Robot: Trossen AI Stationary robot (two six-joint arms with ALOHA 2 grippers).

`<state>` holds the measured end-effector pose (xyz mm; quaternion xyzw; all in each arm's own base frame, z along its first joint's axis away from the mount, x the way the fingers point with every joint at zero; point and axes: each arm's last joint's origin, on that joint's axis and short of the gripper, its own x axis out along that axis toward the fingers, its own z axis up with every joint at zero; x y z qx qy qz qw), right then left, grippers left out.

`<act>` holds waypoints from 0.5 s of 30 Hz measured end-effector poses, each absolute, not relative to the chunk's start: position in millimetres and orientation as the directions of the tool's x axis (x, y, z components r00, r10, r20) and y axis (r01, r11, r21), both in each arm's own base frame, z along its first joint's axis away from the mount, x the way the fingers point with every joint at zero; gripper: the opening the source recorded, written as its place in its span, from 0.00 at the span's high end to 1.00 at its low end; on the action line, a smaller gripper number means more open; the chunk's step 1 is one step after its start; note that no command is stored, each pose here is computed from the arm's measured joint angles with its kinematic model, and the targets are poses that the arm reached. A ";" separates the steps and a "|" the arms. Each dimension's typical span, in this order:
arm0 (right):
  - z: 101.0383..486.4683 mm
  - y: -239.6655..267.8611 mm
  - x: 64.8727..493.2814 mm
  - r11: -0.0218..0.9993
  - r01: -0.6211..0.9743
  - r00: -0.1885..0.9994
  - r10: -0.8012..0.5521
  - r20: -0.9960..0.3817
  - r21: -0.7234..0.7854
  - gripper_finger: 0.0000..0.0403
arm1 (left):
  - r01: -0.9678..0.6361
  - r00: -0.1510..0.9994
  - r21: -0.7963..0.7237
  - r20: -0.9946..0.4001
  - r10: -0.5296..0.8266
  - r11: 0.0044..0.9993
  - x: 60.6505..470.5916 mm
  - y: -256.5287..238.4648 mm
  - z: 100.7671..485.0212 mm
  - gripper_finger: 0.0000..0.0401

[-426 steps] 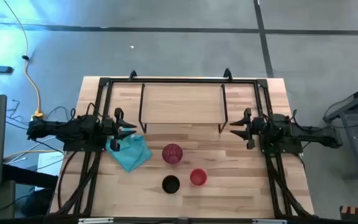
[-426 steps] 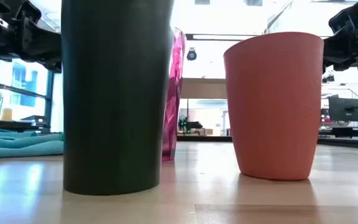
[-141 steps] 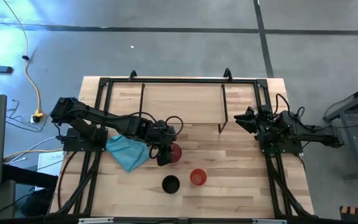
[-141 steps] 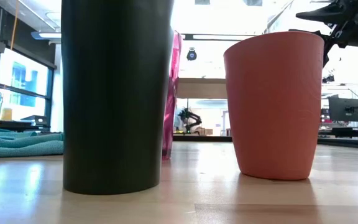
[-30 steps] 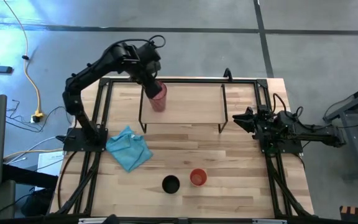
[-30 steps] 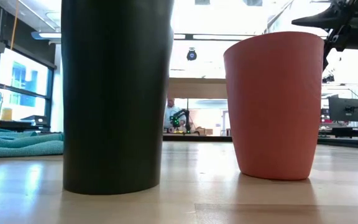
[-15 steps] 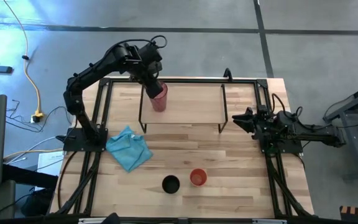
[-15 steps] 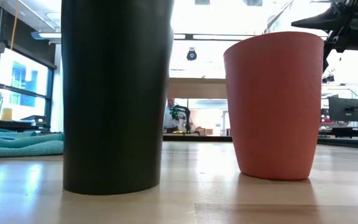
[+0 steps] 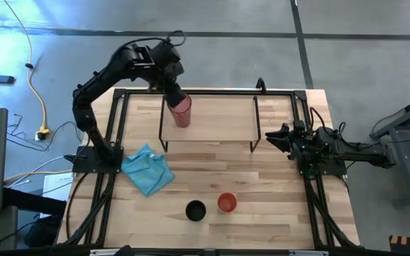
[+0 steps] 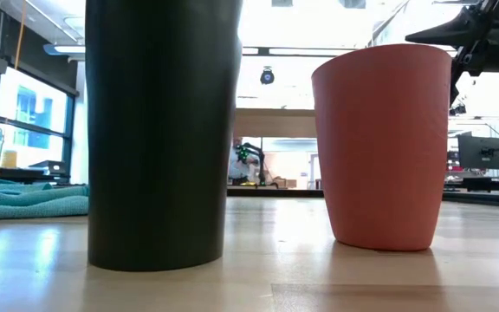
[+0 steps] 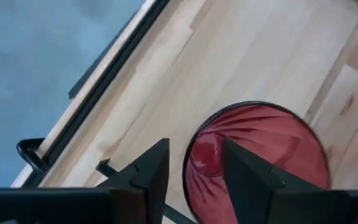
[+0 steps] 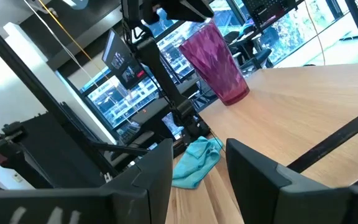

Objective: Stack small to large cups/mugs on shelf
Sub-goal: Put the black cup on the shelf

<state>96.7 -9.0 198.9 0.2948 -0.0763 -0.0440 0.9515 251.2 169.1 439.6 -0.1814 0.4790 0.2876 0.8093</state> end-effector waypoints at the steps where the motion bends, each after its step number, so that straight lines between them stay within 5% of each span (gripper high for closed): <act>1: 198.9 -9.0 96.7 0.822 0.039 0.984 -0.129 0.119 0.568 0.65 | -0.639 0.386 -0.020 -0.873 0.298 0.769 249.7 168.0 443.8 0.66; 8: 199.0 -9.0 96.7 0.821 0.038 0.984 -0.129 0.120 0.570 0.65 | -0.533 0.570 -0.221 -0.807 0.153 0.817 242.9 140.0 475.6 0.66; 15: 198.8 -9.0 96.8 0.822 0.038 0.985 -0.127 0.117 0.569 0.65 | -0.307 0.617 -0.241 -0.787 -0.001 0.921 258.5 65.6 484.7 0.66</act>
